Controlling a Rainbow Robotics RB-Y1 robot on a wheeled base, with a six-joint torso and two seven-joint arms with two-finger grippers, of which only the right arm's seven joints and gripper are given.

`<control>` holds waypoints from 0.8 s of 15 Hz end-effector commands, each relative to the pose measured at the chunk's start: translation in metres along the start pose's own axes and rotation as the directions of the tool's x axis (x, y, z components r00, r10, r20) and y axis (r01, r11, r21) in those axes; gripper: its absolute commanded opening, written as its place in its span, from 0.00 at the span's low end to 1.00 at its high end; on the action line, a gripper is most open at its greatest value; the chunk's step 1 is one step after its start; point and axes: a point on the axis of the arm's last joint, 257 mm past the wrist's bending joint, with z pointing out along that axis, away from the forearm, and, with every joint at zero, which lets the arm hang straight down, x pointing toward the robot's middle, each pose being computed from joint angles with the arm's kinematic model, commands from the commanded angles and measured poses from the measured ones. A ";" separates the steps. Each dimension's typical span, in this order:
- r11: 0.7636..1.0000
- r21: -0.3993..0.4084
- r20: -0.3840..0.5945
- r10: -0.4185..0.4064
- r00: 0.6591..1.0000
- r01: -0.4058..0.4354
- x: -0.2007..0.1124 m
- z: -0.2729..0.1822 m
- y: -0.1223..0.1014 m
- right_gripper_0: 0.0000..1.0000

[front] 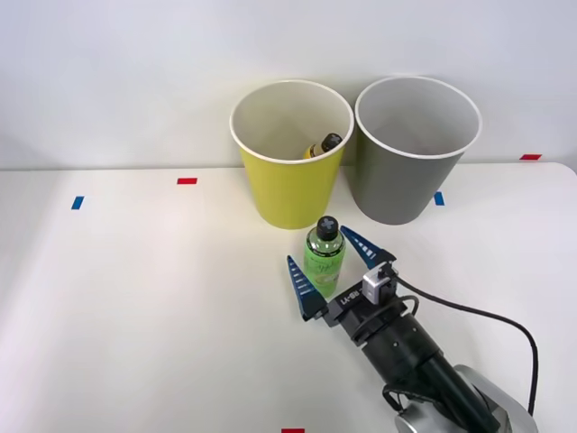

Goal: Put cans in the gray bin, plastic bottles in the light green bin

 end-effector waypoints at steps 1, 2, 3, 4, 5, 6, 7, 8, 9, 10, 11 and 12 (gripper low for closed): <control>1.000 0.006 -0.017 -0.018 1.000 0.018 0.004 0.002 -0.002 1.00; 1.000 0.006 -0.017 -0.024 1.000 0.024 0.004 0.003 -0.001 0.80; 1.000 0.006 -0.016 -0.025 1.000 0.025 0.003 0.004 0.000 0.34; 1.000 0.007 -0.019 -0.024 1.000 0.024 0.004 0.004 0.001 0.10; 1.000 0.008 -0.016 -0.020 1.000 0.020 0.003 0.005 0.002 0.02; 1.000 0.011 -0.015 -0.016 1.000 0.016 0.003 0.006 0.002 0.00; 1.000 0.011 -0.013 -0.013 1.000 0.013 0.002 0.007 0.003 0.00; 1.000 0.013 -0.011 -0.010 1.000 0.011 0.002 0.007 0.003 0.00; 1.000 0.014 -0.012 -0.010 1.000 0.010 0.002 0.007 0.003 0.00; 1.000 0.014 -0.010 -0.007 1.000 0.007 0.002 0.007 0.003 0.00; 1.000 0.014 -0.010 -0.005 1.000 0.005 0.002 0.007 0.003 0.00; 1.000 0.015 -0.007 -0.004 1.000 0.004 0.000 0.008 0.002 0.00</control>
